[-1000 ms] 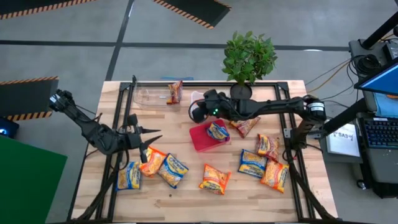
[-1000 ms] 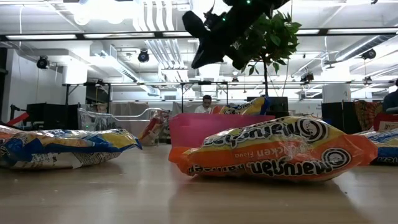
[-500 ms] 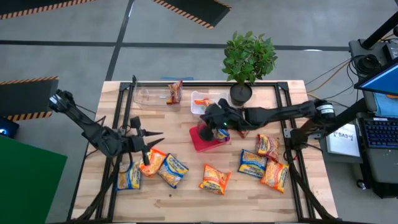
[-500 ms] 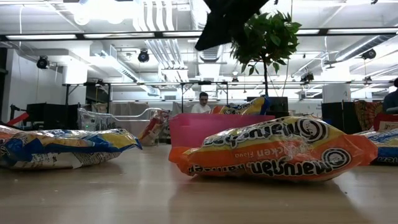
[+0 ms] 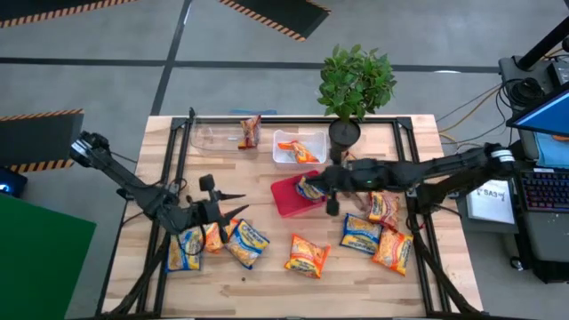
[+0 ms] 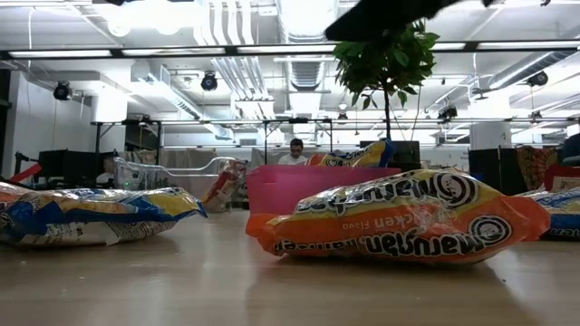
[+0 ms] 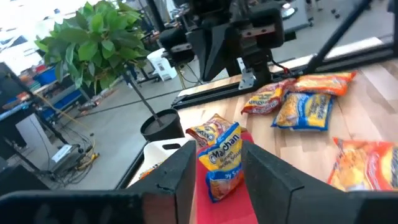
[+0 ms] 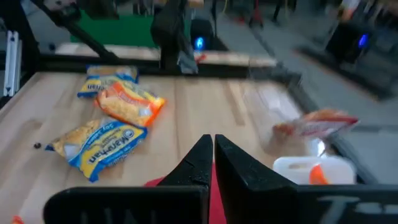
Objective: Sort Maruchan noodles
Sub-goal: Put the orange noodle pack into the white bin
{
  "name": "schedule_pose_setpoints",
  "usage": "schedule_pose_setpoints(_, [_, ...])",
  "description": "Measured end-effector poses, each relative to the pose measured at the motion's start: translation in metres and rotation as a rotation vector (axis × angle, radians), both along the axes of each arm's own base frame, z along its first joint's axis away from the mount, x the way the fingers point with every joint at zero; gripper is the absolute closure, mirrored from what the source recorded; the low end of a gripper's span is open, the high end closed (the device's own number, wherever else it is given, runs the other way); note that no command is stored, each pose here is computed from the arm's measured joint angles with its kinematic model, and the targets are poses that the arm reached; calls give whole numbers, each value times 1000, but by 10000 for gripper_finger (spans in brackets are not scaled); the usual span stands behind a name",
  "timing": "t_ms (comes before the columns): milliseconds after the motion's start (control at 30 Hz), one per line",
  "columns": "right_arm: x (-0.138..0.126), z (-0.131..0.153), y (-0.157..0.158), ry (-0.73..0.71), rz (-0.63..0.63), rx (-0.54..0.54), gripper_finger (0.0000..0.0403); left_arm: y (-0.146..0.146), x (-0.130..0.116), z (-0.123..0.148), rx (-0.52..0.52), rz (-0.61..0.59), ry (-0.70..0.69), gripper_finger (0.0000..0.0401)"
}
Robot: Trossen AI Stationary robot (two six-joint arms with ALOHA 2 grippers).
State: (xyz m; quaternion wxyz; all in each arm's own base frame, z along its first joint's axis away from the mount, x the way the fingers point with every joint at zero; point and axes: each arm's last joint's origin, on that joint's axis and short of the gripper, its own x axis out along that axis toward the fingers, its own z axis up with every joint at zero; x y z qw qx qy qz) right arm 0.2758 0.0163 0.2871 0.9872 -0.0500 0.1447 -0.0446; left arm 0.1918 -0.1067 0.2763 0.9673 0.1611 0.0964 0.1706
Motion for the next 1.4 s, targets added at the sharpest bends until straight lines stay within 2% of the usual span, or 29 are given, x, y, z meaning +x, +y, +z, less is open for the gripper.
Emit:
schedule_pose_setpoints(133, [-26,-10,-2,-67,39,-48,394,7,18,6,-12,70,-26,262])
schedule_pose_setpoints(300, [-54,-10,-5,-135,70,-60,394,27,45,13,61,148,19,249])
schedule_pose_setpoints(500, [-80,-4,-6,-206,95,-129,394,70,82,15,96,-42,114,248])
schedule_pose_setpoints(633, [-92,2,-7,-254,100,-185,394,109,100,13,121,-101,171,248])
schedule_pose_setpoints(800, [-101,5,-8,-256,103,-204,394,158,123,7,94,-230,220,248])
schedule_pose_setpoints(933, [-103,2,-8,-225,106,-204,394,200,140,-6,81,-260,323,248])
schedule_pose_setpoints(1067, [-102,-1,-8,-193,101,-200,394,235,149,-22,23,-308,456,249])
schedule_pose_setpoints(1233, [-102,-3,-8,-177,97,-185,394,266,159,-39,-23,-313,600,258])
schedule_pose_setpoints(1400, [-101,-5,-9,-169,93,-190,394,289,169,-53,-43,-298,657,259])
